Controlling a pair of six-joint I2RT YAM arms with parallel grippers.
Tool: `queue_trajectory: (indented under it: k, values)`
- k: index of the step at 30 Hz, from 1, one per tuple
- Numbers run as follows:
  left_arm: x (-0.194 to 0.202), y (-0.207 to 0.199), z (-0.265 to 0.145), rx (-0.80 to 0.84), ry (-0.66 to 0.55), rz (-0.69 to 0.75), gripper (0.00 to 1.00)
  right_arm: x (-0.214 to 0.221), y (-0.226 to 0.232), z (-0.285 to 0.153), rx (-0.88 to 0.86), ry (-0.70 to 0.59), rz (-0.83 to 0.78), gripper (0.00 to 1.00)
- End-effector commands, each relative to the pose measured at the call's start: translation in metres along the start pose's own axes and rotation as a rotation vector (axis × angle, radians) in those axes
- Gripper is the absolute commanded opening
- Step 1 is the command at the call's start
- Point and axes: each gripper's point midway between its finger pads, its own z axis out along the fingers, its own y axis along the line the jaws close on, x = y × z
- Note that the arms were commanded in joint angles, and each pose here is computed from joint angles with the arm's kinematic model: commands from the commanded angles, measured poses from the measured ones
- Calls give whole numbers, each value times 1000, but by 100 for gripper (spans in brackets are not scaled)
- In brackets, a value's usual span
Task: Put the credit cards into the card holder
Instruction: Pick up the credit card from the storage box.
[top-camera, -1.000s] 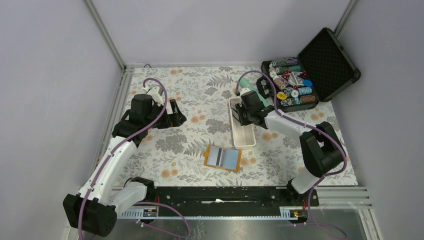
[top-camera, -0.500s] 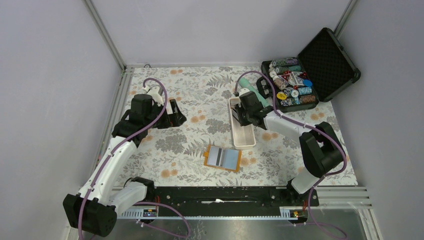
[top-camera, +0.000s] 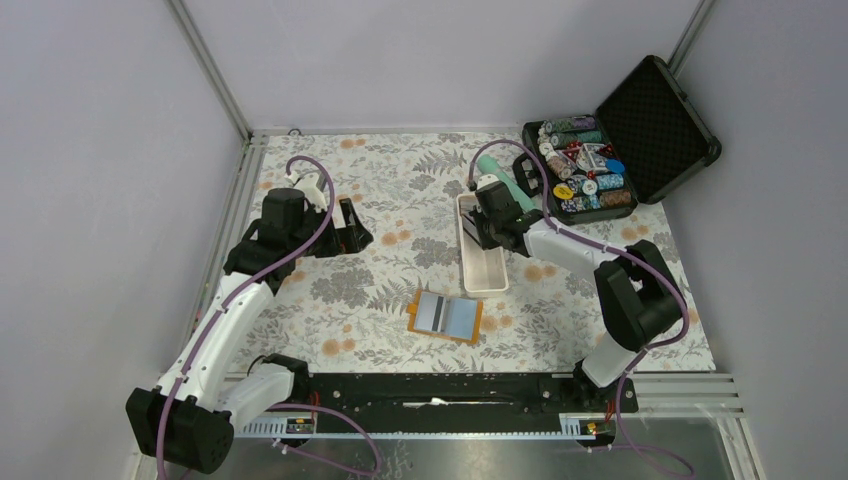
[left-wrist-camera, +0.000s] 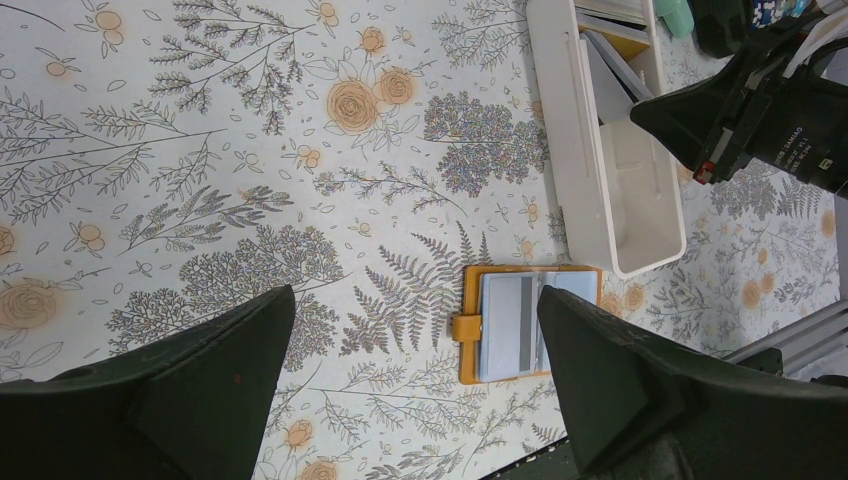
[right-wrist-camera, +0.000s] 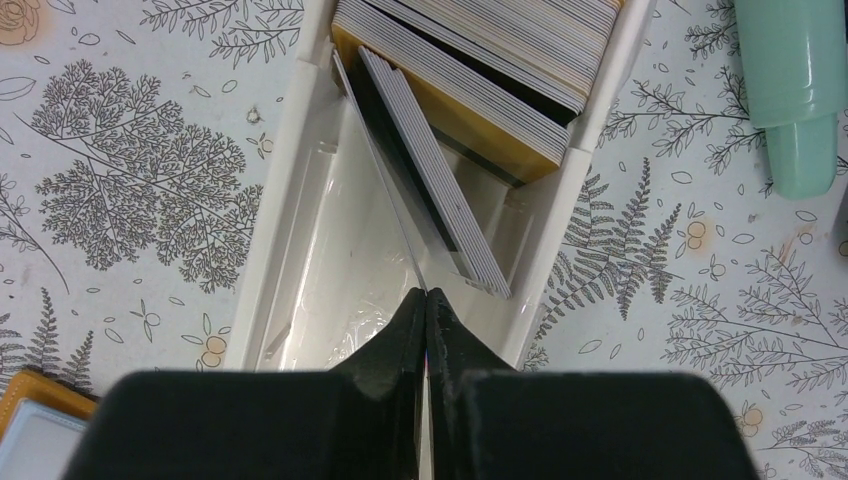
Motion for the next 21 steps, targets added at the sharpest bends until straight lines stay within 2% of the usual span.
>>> queue_trajectory:
  k: [1,13,21]
  values:
    - [-11,-6,-3,31,-46,14,99,-15,5,-8,-6,-42,-4,1]
    - [-11,-18,-1,84,-58,-71,99,-14,8,-29,-48,-74,4,0]
    - [-13,-48,10,175,-85,-146,99,-11,14,-32,-89,-83,16,0]
